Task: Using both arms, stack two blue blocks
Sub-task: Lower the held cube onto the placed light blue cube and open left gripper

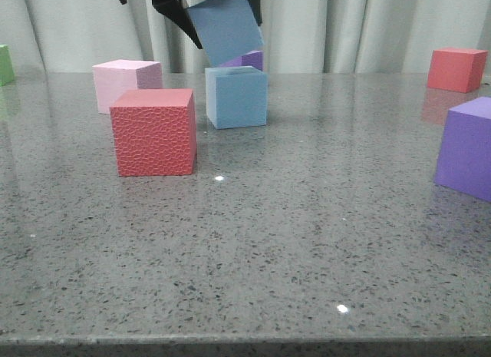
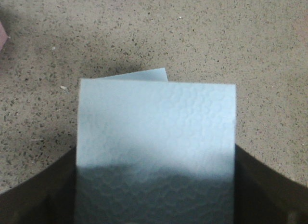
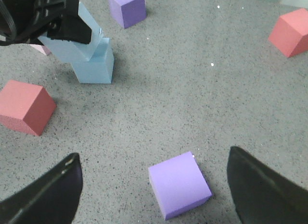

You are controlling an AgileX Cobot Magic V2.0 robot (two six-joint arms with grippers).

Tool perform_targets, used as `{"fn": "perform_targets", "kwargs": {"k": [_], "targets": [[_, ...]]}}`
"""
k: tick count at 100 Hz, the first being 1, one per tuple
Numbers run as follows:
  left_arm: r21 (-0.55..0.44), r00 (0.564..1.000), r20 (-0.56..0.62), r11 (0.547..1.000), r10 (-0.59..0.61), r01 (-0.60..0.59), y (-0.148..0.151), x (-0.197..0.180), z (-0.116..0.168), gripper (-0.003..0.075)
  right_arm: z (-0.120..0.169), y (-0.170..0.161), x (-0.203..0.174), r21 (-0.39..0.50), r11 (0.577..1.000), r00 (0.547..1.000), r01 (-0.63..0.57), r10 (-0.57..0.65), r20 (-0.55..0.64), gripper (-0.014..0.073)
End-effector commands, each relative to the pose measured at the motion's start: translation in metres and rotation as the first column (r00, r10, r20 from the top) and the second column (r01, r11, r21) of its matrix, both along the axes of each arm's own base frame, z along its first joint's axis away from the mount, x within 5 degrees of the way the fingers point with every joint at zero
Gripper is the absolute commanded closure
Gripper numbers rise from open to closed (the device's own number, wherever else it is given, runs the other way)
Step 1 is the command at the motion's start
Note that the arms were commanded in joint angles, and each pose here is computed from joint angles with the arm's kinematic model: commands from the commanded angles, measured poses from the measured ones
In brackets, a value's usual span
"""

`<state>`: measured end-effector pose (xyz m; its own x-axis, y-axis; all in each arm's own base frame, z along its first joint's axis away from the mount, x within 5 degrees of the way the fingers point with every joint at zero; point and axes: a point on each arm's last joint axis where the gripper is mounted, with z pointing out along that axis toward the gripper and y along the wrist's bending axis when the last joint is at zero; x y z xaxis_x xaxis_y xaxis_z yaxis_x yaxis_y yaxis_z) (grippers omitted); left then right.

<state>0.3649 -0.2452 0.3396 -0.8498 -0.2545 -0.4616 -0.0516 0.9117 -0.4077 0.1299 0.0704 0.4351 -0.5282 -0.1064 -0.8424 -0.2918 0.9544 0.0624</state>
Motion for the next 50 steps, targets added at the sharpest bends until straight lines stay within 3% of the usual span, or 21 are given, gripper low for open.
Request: {"fn": "perform_targets", "kwargs": {"k": [1, 50], "targets": [[-0.079, 0.991, 0.132, 0.997, 0.008, 0.002, 0.0033, -0.0071, 0.0385, 0.0374, 0.0124, -0.0045, -0.002, 0.016, 1.0, 0.996, 0.004, -0.005, 0.085, -0.0014], [-0.056, 0.988, 0.156, 0.998, 0.011, -0.003, 0.0056, -0.005, 0.0391, 0.0363, 0.0124, -0.0046, -0.002, 0.015, 1.0, 0.996, 0.004, -0.005, 0.085, -0.0014]]}}
